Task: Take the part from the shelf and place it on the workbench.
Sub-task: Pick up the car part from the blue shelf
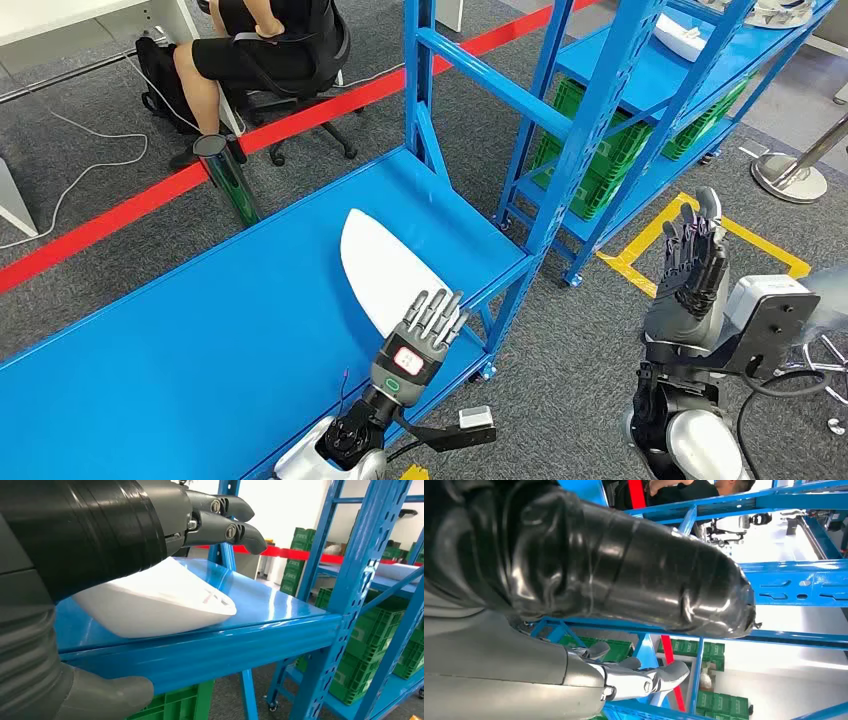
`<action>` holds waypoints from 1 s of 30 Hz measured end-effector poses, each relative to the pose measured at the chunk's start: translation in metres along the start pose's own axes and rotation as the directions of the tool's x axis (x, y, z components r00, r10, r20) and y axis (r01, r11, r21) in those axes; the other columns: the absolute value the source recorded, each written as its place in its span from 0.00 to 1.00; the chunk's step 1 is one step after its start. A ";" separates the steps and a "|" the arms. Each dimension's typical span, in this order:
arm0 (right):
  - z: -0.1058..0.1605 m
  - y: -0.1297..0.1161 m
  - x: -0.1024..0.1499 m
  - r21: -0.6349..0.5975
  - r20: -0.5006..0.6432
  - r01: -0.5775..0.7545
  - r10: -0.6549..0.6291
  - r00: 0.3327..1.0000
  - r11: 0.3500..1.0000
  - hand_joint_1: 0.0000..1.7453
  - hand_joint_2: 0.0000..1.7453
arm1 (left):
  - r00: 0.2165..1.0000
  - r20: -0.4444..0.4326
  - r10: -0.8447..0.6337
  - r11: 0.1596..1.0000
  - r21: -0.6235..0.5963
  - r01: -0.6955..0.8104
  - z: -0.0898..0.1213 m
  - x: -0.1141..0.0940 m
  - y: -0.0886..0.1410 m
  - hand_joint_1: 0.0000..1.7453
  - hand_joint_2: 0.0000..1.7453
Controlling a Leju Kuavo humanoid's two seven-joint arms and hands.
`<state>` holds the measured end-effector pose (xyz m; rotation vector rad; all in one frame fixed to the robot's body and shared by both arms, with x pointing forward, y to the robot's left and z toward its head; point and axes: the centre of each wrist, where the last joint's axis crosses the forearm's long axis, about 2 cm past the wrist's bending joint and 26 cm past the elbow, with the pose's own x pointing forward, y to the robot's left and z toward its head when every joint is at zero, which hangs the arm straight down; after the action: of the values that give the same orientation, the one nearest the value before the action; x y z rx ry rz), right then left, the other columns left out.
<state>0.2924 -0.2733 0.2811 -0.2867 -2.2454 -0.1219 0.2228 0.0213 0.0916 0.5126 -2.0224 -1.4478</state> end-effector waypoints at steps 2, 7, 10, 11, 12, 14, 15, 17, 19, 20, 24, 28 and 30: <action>0.000 0.000 0.000 0.000 0.000 0.000 0.000 1.000 1.000 0.00 0.00 | 1.000 -0.004 -0.002 1.000 -0.002 0.001 0.000 0.000 0.000 0.00 1.00; 0.000 0.000 0.000 0.001 0.000 0.001 -0.001 1.000 1.000 0.00 0.00 | 1.000 -0.026 -0.013 1.000 -0.016 0.013 0.000 -0.003 -0.002 0.00 1.00; 0.000 0.000 0.000 0.002 0.000 0.001 -0.001 1.000 1.000 0.00 0.00 | 0.998 -0.051 -0.025 0.999 -0.029 0.023 0.000 -0.005 -0.003 0.00 1.00; 0.000 0.000 0.000 0.003 0.000 0.001 -0.001 1.000 1.000 0.00 0.00 | 0.998 -0.060 -0.027 0.999 -0.032 0.025 0.000 -0.005 -0.003 0.00 1.00; 0.000 0.000 0.000 0.003 0.000 0.001 -0.001 1.000 1.000 0.00 0.00 | 0.997 -0.067 -0.028 0.999 -0.035 0.026 0.000 -0.006 -0.003 0.00 1.00; 0.000 0.000 0.000 0.004 0.000 0.001 -0.001 1.000 1.000 0.00 0.00 | 0.997 -0.076 -0.029 0.999 -0.038 0.026 -0.001 -0.007 -0.002 0.36 1.00; 0.000 0.000 0.000 0.004 0.000 0.001 -0.001 1.000 1.000 0.00 0.00 | 0.996 -0.080 -0.028 0.999 -0.039 0.025 -0.001 -0.008 -0.002 0.61 1.00; 0.000 0.000 0.000 0.006 0.000 0.001 -0.001 1.000 1.000 0.00 0.00 | 0.996 -0.090 -0.023 0.999 -0.042 0.019 -0.002 -0.009 -0.001 1.00 1.00; 0.000 0.001 0.000 0.009 -0.001 0.001 -0.001 1.000 1.000 0.00 0.00 | 0.995 -0.100 -0.014 0.999 -0.042 0.010 -0.002 -0.010 0.000 1.00 1.00; 0.000 0.001 0.000 0.010 0.000 0.001 -0.001 1.000 1.000 0.00 0.00 | 0.994 -0.105 -0.009 0.999 -0.041 0.005 -0.002 -0.011 0.000 1.00 1.00; 0.000 0.001 0.000 0.011 0.000 0.000 0.000 1.000 1.000 0.00 0.00 | 0.993 -0.118 0.007 0.999 -0.039 -0.012 -0.003 -0.013 0.001 1.00 1.00; 0.001 0.000 0.000 0.011 0.000 -0.001 0.001 1.000 1.000 0.00 0.00 | 0.992 -0.124 0.014 0.999 -0.036 -0.018 -0.003 -0.014 0.002 1.00 1.00; 0.001 0.000 0.000 0.011 -0.001 -0.001 0.001 1.000 1.000 0.00 0.00 | 0.992 -0.124 0.015 0.999 -0.033 -0.019 -0.004 -0.014 0.003 1.00 1.00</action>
<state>0.2921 -0.2728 0.2805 -0.2819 -2.2446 -0.1092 0.2362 0.0281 0.0918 0.5557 -1.8974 -1.4028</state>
